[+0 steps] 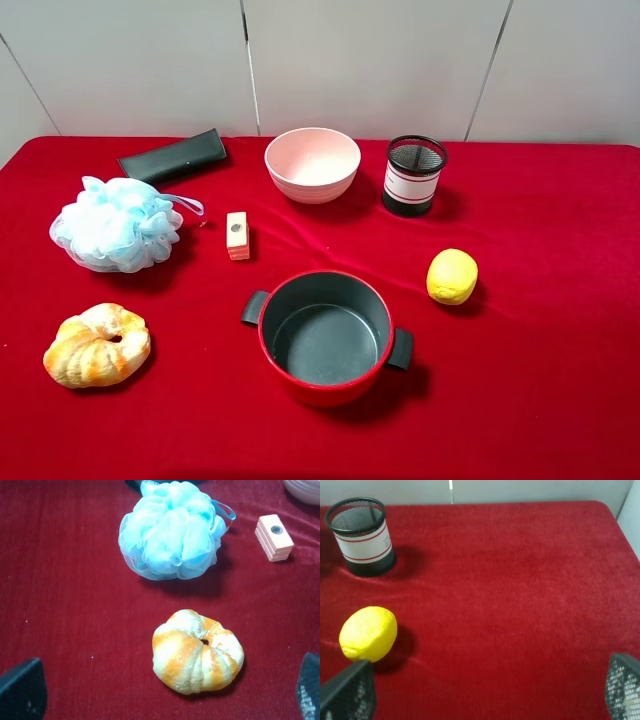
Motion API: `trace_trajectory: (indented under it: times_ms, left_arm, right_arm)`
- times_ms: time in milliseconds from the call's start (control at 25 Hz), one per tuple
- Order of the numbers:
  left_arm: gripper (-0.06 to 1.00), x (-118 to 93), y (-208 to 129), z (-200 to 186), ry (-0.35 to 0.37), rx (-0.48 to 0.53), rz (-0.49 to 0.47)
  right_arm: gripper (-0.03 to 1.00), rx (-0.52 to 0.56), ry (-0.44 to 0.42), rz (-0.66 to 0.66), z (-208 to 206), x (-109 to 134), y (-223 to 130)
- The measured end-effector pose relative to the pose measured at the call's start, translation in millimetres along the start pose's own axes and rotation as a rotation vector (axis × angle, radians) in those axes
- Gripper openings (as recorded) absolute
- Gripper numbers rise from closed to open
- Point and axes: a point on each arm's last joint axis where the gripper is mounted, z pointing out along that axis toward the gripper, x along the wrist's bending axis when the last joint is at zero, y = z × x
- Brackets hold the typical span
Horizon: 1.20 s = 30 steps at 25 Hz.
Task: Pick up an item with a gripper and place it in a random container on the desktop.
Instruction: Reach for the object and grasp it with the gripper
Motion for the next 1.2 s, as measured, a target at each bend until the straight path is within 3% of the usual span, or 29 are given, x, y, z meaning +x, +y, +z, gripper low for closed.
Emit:
trace_trajectory:
  times_ms: [1200]
  left_arm:
    - [0.99, 0.0, 0.0, 0.0, 0.000, 0.000, 0.000]
  right_arm:
    - [0.69, 0.000, 0.000, 0.000, 0.0, 0.0, 0.0]
